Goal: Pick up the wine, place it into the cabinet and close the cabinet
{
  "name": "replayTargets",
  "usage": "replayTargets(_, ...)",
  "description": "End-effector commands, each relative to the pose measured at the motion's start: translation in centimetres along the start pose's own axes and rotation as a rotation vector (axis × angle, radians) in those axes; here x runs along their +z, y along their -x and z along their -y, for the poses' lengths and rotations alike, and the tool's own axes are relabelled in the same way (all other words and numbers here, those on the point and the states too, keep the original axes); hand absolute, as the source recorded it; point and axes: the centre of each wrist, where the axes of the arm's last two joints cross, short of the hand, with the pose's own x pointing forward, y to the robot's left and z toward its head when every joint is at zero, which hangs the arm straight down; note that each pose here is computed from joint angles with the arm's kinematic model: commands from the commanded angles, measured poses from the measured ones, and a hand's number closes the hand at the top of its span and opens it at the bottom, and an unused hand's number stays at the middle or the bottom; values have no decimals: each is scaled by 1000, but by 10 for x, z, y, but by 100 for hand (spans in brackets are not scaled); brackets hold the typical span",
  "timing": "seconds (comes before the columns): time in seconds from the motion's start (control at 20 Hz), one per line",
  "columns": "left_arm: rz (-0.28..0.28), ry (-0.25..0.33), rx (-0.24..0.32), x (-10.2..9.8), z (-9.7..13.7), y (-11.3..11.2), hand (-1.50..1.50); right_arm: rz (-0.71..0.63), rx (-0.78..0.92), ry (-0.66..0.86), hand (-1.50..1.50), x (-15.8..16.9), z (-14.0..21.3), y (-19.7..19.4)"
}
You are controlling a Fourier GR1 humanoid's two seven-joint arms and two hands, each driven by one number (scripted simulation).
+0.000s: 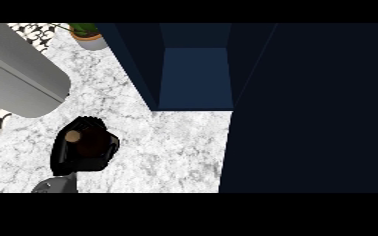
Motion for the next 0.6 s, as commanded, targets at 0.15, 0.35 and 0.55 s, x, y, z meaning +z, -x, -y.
replayTargets(0.15, 121, 44, 4, -7, -18, -42, 150, 35, -46, -13, -150, 13, 0, -3)
replayTargets(0.35, 96, 108, 102, -8, 15, -49, 150, 35, -38, -3, -150, 23, 1, -5)
replayTargets(0.55, 78, 168, 155, -22, 41, -81, 150, 44, -19, -12, -150, 12, 4, -8)
